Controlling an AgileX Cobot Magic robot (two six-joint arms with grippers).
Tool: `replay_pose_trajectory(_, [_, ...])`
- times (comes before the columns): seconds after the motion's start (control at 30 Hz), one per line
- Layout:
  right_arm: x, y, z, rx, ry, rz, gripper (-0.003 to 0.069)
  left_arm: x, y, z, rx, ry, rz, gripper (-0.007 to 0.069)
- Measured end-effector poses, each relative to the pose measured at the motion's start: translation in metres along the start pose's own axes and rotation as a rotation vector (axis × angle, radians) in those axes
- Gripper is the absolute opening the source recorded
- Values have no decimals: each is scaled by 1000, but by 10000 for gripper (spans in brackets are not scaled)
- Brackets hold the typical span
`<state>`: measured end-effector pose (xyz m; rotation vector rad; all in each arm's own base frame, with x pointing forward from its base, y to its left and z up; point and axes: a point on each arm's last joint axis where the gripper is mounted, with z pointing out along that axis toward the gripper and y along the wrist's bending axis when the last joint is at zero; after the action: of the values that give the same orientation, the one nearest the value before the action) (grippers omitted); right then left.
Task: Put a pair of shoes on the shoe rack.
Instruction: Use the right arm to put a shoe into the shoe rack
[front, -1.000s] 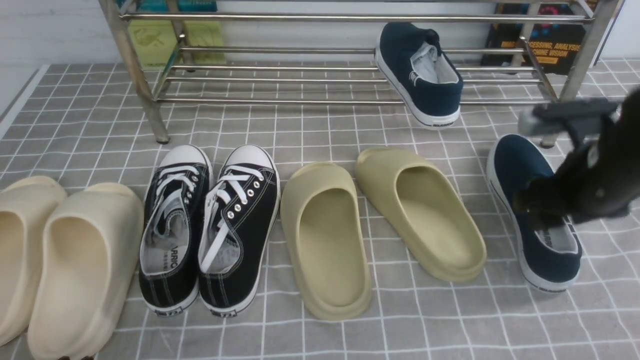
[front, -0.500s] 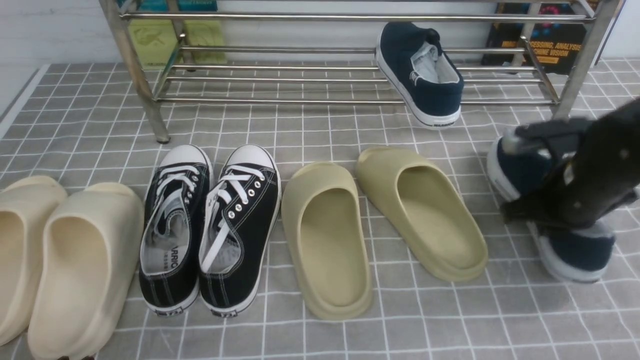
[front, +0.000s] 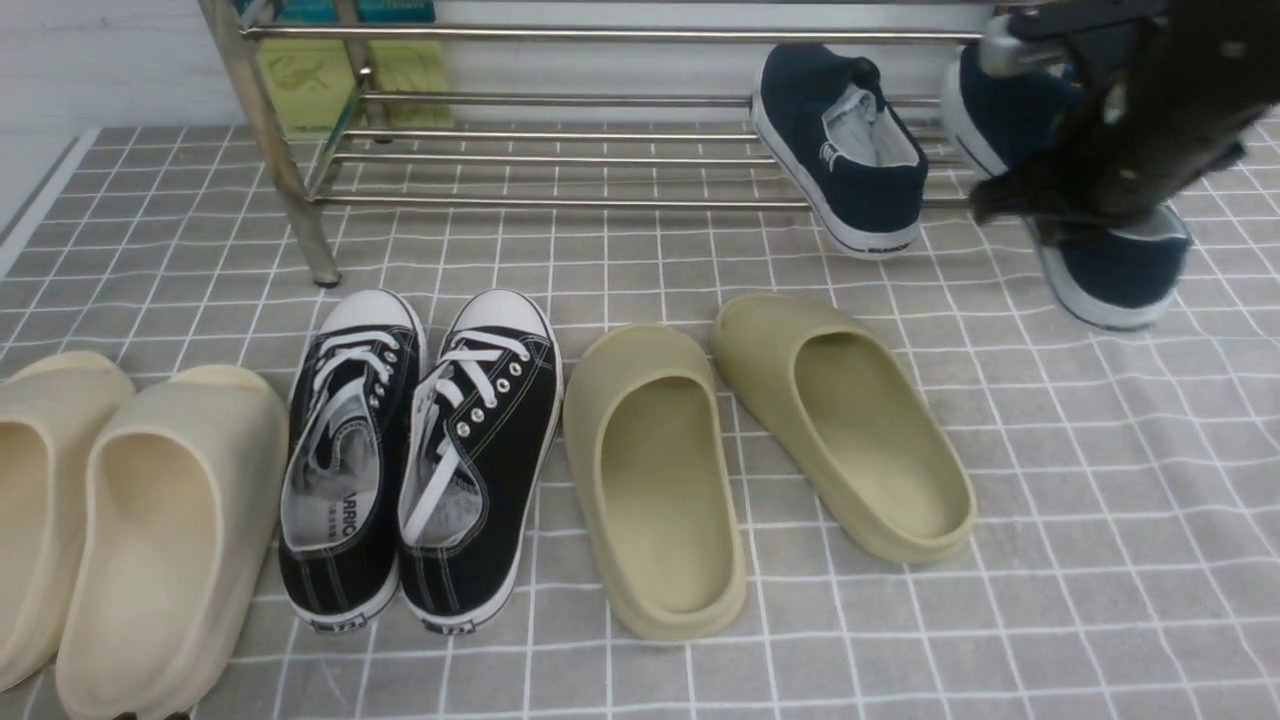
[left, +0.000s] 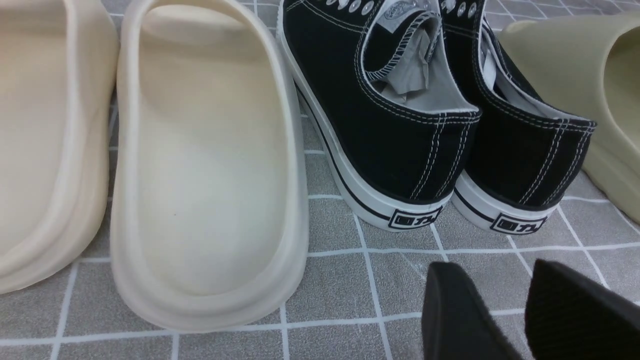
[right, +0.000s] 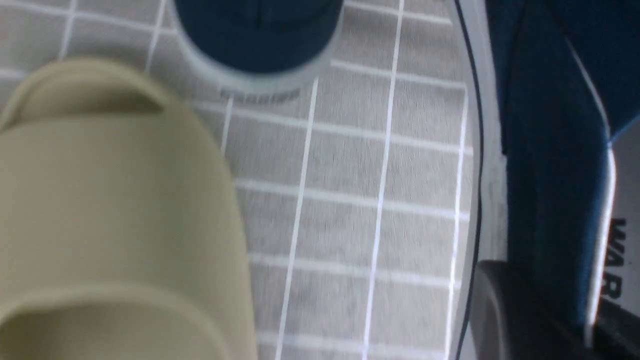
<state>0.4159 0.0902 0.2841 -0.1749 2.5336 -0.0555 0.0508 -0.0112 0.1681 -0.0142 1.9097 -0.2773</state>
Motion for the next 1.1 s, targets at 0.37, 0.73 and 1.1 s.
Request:
replay_pose_trajectory(0.37, [-54, 6, 64, -1, -106, -52, 26, 0, 0, 0, 0, 0, 0, 237])
replay_pose_trajectory(0.73, [-65, 10, 89, -8, -95, -48, 307, 0, 0, 0, 0, 0, 0, 237])
replay_pose_trajectory(1.1, [-71, 4, 24, -21, -28, -13, 556, 0, 0, 0, 0, 0, 0, 237])
